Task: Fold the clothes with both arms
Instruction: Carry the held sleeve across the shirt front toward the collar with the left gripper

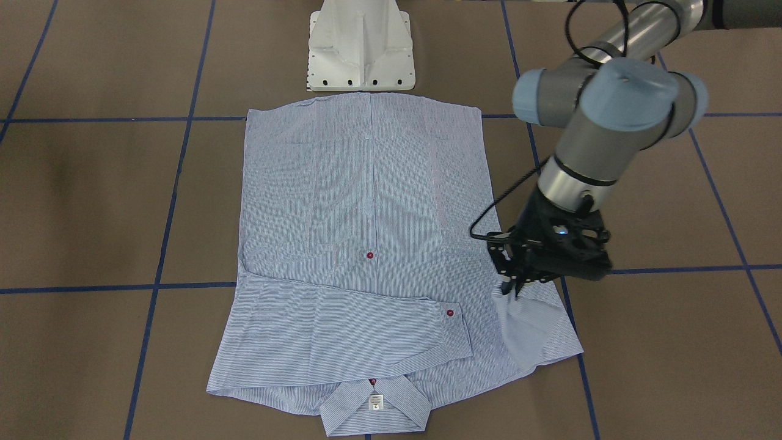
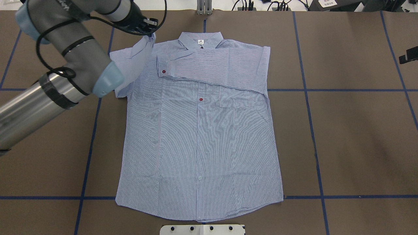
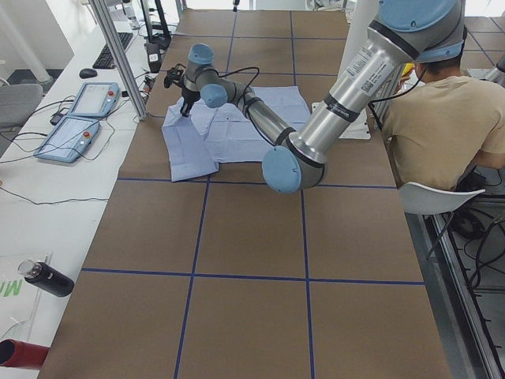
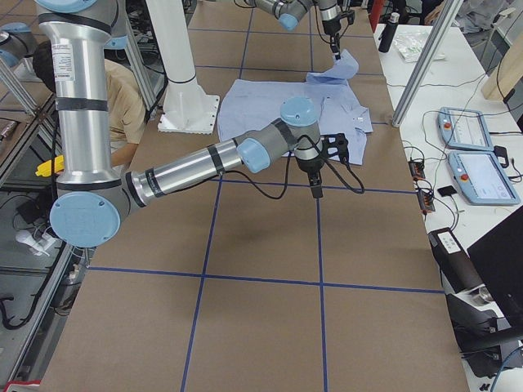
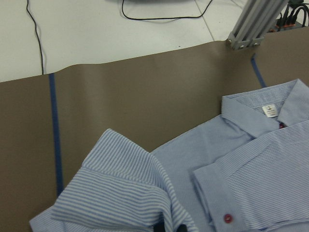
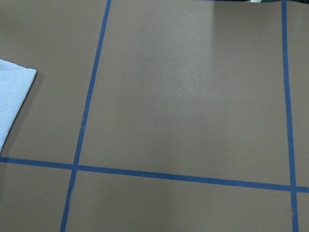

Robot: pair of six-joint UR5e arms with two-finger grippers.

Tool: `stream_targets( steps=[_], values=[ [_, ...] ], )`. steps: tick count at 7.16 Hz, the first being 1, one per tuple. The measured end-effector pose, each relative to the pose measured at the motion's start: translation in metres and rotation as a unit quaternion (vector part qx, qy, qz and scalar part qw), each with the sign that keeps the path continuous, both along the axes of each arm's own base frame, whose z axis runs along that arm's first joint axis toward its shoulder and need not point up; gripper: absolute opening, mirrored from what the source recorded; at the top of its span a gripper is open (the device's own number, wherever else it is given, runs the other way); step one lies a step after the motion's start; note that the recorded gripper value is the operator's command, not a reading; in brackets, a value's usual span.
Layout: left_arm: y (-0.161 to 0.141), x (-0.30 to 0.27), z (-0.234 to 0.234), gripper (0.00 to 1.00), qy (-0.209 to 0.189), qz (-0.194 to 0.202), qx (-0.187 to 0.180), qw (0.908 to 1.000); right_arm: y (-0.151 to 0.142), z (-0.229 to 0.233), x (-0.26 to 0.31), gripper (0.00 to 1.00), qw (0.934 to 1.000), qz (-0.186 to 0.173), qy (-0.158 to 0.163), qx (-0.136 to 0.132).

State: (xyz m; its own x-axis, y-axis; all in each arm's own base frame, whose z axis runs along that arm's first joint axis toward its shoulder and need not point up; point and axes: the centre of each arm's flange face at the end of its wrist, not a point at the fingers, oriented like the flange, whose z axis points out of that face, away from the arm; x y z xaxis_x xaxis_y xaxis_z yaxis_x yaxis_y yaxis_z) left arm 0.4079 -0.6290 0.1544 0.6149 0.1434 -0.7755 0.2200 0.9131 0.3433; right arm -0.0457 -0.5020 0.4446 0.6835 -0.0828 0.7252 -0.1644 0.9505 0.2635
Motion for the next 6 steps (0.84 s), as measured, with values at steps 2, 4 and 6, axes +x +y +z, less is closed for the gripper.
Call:
stream_targets(
  steps=[2,4,6],
  values=[
    [0.01,0.096,-0.083,0.0,0.022,-0.045,-0.064,0.9967,0.0,0.001,0.0,1.0,1.0,0.0,0.0,-0.001],
    [0.027,0.165,-0.094,0.99,0.021,-0.104,-0.092,0.99,0.0,0.001,0.0,1.0,1.0,0.0,0.0,-0.001],
    [0.041,0.203,-0.103,1.0,0.042,-0.113,-0.085,0.9891,0.0,0.001,0.0,1.0,1.0,0.0,0.0,-0.001]
  ],
)
